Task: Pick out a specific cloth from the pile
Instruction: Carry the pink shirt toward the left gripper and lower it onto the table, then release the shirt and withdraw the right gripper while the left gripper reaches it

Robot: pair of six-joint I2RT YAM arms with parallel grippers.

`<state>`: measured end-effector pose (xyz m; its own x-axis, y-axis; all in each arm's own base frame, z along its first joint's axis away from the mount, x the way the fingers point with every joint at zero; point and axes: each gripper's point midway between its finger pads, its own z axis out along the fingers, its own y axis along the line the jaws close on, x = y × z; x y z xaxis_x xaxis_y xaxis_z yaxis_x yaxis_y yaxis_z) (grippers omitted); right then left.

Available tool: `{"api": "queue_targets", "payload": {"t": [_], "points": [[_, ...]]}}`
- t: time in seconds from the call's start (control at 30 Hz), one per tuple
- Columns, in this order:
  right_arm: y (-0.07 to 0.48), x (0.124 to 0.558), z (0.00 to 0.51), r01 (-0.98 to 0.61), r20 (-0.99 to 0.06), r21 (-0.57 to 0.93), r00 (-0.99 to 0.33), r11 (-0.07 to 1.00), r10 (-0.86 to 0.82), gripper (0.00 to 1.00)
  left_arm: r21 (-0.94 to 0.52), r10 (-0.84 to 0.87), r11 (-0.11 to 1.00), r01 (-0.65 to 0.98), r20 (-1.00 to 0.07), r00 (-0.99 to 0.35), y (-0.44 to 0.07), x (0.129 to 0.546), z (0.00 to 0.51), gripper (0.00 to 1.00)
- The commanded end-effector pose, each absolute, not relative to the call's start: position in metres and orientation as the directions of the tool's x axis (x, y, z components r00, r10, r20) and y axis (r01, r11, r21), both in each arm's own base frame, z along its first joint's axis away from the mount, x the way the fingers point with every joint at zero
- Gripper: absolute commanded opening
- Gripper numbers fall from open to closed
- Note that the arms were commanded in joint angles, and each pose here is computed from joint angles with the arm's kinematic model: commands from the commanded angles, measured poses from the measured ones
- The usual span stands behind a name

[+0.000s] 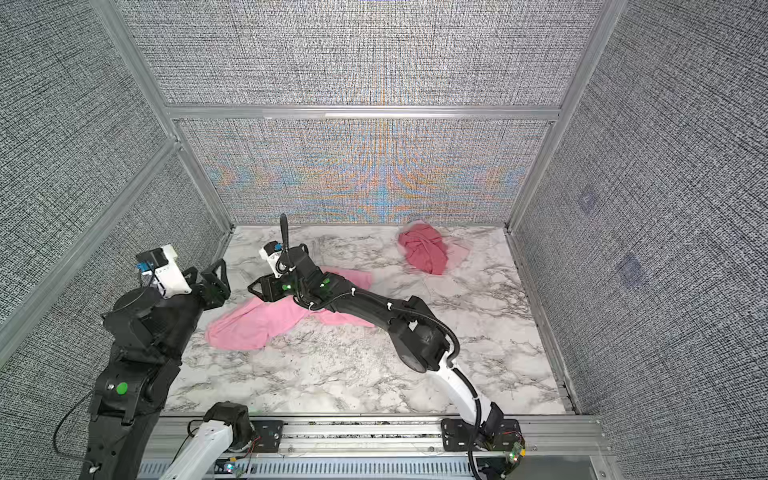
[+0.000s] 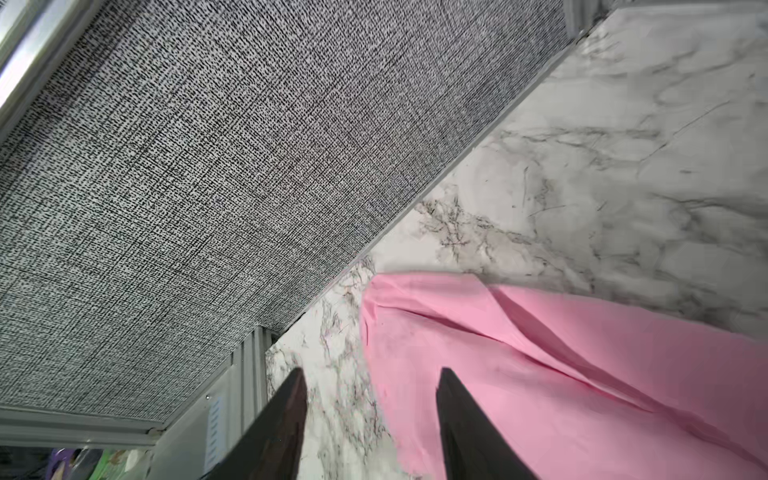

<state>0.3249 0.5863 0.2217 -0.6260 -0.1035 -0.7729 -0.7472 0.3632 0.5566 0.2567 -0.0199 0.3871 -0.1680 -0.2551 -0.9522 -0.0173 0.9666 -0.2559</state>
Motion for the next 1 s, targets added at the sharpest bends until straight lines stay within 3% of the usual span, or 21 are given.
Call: {"api": "queue_targets", "payload": {"t": [0.0,0.3,0.47,0.73,0.97], "points": [[0.562,0.341,0.231,-0.741,-0.811,0.515,-0.583,0.431,-0.033,0.52,-0.241,-0.222,0.966,0.092,-0.958,-0.183,-0.041,0.273,0.382,0.69],[0.403,0.344,0.214,-0.558,-0.803,0.453,-0.594,0.696,0.046,0.52,-0.367,-0.26,0.901,0.232,-0.884,-0.387,-0.104,0.326,0.296,0.6],[0.301,0.338,0.201,-0.383,-0.774,0.398,-0.627,0.834,0.082,0.52,-0.349,-0.169,0.89,0.294,-0.85,-0.499,-0.162,0.333,0.242,0.59],[0.187,0.312,0.206,-0.201,-0.788,0.334,-0.595,0.921,0.156,0.52,-0.261,0.064,0.869,0.421,-0.784,-0.618,-0.265,0.324,0.164,0.63],[0.15,0.307,0.213,-0.145,-0.798,0.338,-0.568,0.93,0.201,0.53,-0.185,0.23,0.868,0.462,-0.674,-0.702,-0.327,0.331,0.1,0.64]]}}
